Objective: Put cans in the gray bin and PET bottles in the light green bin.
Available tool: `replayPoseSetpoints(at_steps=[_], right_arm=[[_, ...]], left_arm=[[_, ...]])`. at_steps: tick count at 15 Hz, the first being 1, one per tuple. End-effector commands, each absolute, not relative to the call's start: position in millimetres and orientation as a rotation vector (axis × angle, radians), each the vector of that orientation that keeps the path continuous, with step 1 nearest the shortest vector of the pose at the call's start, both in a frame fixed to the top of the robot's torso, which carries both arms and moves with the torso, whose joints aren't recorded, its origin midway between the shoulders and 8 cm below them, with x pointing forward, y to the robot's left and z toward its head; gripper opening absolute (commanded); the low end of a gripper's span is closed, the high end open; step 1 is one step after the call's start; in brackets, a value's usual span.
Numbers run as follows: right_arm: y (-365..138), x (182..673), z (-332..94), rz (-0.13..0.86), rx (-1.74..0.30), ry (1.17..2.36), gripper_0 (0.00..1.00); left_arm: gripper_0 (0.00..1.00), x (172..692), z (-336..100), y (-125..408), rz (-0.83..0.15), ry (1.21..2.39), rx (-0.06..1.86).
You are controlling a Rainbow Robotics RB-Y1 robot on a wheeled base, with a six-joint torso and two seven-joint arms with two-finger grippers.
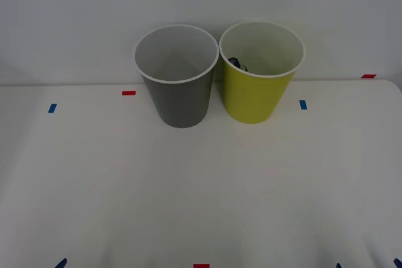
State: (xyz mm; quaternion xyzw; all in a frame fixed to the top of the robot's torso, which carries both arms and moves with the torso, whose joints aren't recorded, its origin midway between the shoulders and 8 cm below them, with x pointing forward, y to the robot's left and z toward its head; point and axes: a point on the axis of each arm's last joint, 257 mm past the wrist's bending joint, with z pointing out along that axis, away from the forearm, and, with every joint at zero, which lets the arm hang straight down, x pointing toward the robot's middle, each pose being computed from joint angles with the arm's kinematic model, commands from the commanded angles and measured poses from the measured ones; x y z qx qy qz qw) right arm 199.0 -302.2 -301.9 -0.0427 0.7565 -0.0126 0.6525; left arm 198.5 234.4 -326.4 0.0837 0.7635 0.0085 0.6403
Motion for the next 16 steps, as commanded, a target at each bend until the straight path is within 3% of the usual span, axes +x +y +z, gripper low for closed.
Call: replayPoseSetpoints(at_steps=[1, 16], right_arm=[[-302.2, 199.0, -301.9, -0.029, -0.097, 1.717, 1.0], [-302.2, 199.0, -301.9, -0.029, -0.097, 1.717, 1.0]], left_arm=[[1.0, 198.5, -326.4, 234.4, 0.019, 1.741, 0.191], [1.0, 198.5, -326.4, 234.4, 0.019, 1.741, 0.191]])
